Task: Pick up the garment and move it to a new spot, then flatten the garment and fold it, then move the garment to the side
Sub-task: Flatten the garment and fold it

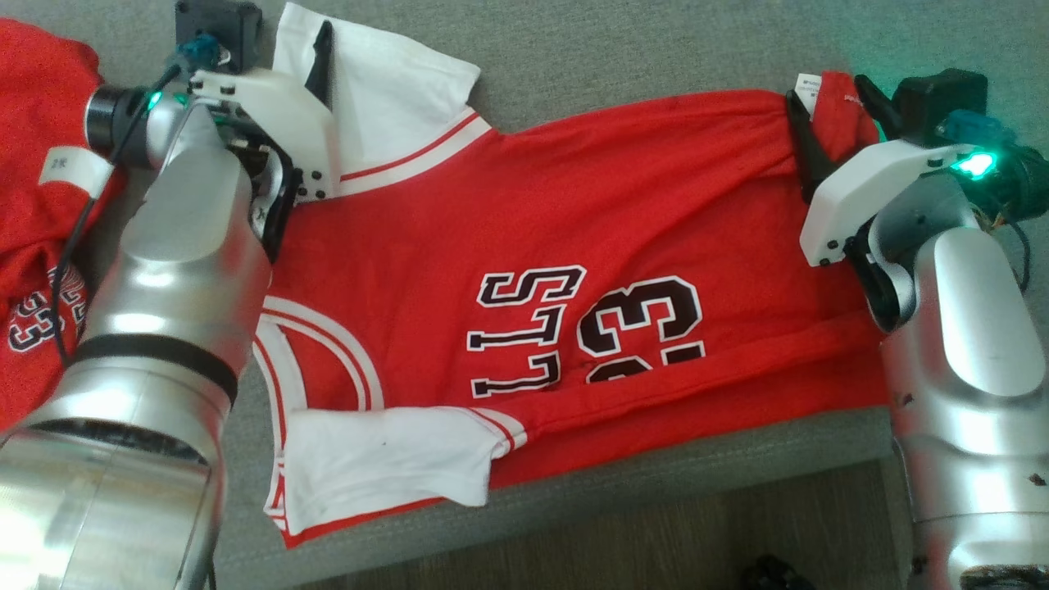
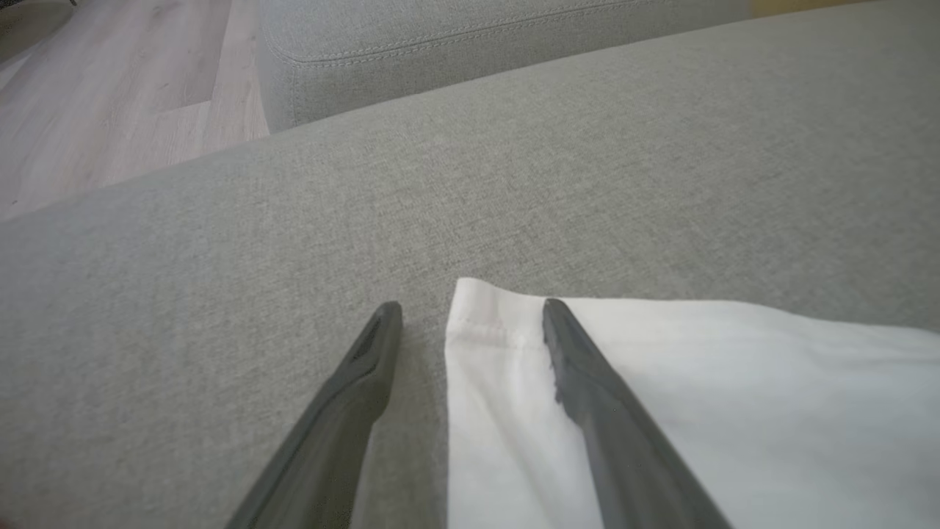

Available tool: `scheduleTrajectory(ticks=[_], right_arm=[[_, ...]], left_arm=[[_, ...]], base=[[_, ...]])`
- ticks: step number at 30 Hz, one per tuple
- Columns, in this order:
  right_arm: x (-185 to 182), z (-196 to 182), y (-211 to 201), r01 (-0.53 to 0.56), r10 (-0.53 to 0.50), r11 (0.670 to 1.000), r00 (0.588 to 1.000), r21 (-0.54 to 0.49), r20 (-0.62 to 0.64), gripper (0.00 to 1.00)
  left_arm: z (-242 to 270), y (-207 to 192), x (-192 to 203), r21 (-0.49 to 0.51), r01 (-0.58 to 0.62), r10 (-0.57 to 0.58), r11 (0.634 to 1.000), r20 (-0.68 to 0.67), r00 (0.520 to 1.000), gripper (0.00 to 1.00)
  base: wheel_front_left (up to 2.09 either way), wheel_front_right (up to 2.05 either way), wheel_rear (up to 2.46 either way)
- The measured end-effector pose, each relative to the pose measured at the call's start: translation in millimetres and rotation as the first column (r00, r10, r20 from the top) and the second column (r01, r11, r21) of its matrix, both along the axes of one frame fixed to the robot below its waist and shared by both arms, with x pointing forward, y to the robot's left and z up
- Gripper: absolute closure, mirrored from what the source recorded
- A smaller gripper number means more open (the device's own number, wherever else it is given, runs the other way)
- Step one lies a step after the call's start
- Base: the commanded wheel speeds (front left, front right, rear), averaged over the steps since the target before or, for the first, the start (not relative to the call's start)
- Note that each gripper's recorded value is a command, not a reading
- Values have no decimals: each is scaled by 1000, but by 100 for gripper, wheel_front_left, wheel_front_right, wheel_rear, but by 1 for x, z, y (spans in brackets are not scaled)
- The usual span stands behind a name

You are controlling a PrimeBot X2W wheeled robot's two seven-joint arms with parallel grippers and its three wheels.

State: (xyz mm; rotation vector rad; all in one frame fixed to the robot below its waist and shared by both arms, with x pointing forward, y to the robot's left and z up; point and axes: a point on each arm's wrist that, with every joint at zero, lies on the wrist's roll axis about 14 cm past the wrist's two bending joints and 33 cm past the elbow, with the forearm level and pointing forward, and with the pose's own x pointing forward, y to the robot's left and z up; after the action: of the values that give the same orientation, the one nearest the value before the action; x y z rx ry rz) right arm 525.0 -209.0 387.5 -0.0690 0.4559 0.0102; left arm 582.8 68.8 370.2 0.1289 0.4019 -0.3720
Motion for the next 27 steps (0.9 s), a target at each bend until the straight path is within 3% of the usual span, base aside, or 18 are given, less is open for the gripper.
scheduleTrajectory(ticks=[2,3,4,5,14,19,27], right_arm=[[1,0,-1,3,-3,1000,1000,-1,1,0],[1,0,-2,4,-4,1000,1000,-1,1,0],[1,-1,-2,5,-5,1000,1000,-1,1,0],[2,-1,-2,5,-5,1000,1000,-1,2,0],[5,2,0,11,-11,1000,1000,12,9,0],[6,4,0,23,-23,1000,1000,21,17,0],[9,8,-1,40,-41,999,999,11,19,0]], left_arm=[[0,-1,3,1,2,-2,1000,2,1000,0],[0,-1,3,1,3,-3,1000,1,1000,31],[-1,-1,3,1,3,-3,1000,-1,1000,95],[-1,-2,3,-3,9,-9,1000,0,1000,100],[6,3,2,-39,-12,12,999,1,1000,100],[45,2,9,-119,-31,46,992,123,991,100],[51,10,-34,-183,-64,98,981,182,978,100]], base=[[0,0,0],[0,0,0],[0,0,0],[0,0,0],[0,0,0],[0,0,0],[0,0,0]])
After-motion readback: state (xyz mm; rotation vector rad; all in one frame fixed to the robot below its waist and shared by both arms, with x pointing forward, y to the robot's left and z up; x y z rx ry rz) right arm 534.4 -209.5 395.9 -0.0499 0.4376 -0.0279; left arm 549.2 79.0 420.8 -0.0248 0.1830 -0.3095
